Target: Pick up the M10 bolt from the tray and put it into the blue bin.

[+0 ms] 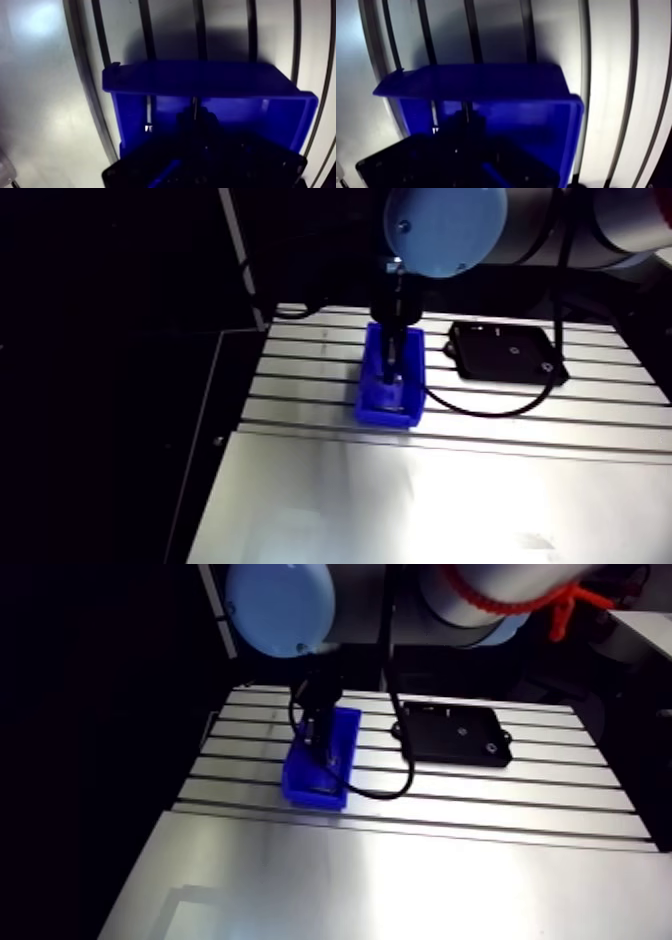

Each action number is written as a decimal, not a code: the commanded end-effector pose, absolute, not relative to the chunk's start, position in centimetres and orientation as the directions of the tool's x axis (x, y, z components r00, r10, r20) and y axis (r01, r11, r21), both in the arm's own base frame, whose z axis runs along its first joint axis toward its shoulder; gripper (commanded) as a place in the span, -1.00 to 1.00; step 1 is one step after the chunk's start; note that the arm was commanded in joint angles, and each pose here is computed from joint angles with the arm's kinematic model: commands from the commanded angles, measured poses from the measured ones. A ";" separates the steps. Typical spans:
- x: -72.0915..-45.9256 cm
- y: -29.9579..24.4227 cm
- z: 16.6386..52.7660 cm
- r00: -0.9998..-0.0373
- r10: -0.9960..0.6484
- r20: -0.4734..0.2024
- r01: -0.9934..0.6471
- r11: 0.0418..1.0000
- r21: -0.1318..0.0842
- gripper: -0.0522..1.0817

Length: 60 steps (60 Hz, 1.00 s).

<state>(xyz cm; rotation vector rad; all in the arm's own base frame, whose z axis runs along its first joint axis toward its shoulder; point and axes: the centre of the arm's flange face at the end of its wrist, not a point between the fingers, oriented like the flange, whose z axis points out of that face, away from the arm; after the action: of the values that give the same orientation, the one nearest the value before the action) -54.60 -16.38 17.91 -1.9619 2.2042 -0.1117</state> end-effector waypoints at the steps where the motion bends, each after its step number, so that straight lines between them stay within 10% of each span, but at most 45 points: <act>1: -54.5 -16.3 17.3 -0.108 -0.990 -0.092 -0.974 0.124 -0.191 0.84; 10: -54.4 -16.3 17.3 -0.107 -0.990 -0.090 -0.974 0.122 -0.192 0.59; 12: -54.4 -16.3 17.4 -0.107 -0.990 -0.090 -0.974 0.122 -0.189 0.23; 13: -54.4 -16.3 17.5 -0.107 -0.990 -0.091 -0.974 0.122 -0.188 -0.32; 14: -54.4 -16.3 17.5 -0.107 -0.990 -0.091 -0.974 0.122 -0.188 -0.32; 15: -54.5 -16.3 17.6 -0.105 -0.990 -0.092 -0.975 0.121 -0.186 -0.84; 48: -55.5 -16.4 32.6 -0.134 -0.990 -0.051 -0.989 0.137 -0.062 -0.90; 60: -56.2 -15.6 37.3 -0.434 -0.900 -0.038 -0.901 0.433 0.037 -0.90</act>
<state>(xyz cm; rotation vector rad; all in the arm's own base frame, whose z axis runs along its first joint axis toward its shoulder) -55.57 -16.32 27.75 -1.9896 2.2943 -0.0354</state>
